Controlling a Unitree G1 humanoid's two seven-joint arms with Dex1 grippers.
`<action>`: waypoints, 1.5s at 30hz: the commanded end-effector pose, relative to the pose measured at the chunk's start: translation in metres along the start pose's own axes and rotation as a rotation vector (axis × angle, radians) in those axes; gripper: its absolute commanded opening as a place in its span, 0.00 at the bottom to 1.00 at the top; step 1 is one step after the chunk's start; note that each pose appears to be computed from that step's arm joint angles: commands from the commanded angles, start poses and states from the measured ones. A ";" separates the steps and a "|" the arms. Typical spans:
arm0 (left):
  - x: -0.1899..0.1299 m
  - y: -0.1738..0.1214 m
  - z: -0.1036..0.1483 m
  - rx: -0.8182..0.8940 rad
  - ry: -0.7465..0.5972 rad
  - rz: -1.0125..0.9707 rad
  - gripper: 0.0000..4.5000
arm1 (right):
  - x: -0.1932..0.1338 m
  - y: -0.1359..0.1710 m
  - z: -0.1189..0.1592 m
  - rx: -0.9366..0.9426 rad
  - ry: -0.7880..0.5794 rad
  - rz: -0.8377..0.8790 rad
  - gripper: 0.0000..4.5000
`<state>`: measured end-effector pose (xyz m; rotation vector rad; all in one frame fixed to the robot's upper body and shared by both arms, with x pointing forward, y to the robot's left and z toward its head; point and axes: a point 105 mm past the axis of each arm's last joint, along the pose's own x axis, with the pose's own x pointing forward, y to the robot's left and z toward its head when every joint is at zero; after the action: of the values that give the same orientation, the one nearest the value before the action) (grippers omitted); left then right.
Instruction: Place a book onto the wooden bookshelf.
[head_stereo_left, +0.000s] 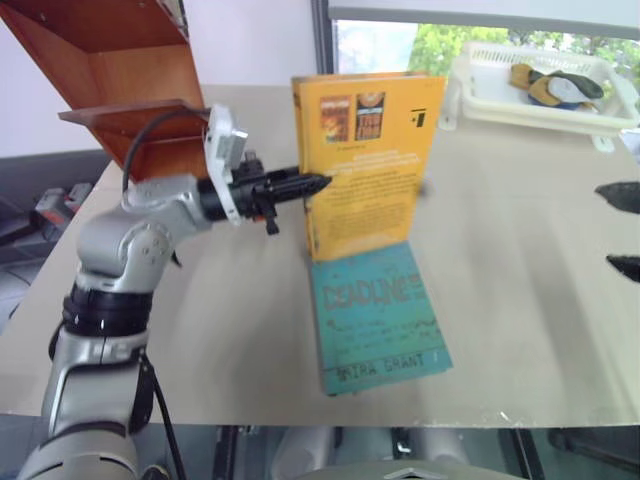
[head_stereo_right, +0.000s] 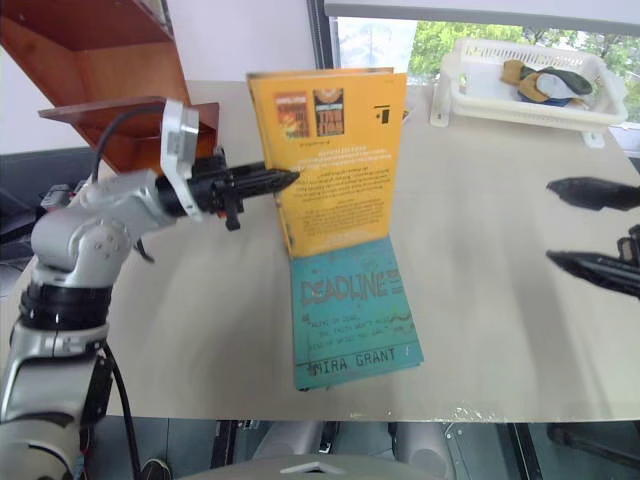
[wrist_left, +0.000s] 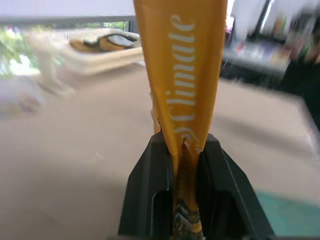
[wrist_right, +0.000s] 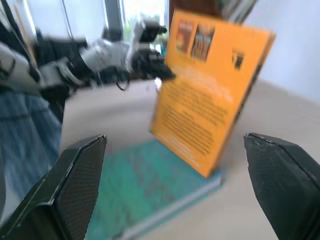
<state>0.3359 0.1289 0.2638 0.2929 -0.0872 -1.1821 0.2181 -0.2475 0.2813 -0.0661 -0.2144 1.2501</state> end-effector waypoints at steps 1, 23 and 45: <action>0.003 0.007 0.015 0.399 0.171 -0.040 0.04 | -0.004 -0.010 0.006 0.007 -0.101 -0.010 1.00; -0.078 0.074 0.114 1.091 0.675 0.315 0.04 | -0.008 -0.049 -0.004 0.028 -0.139 -0.006 1.00; -0.182 0.092 0.078 0.881 1.100 0.480 0.04 | 0.000 -0.043 0.010 0.012 -0.174 0.079 1.00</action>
<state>0.3400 0.3049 0.3678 1.5653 0.2838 -0.3861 0.2716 -0.2661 0.2795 0.1063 -0.2940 1.2516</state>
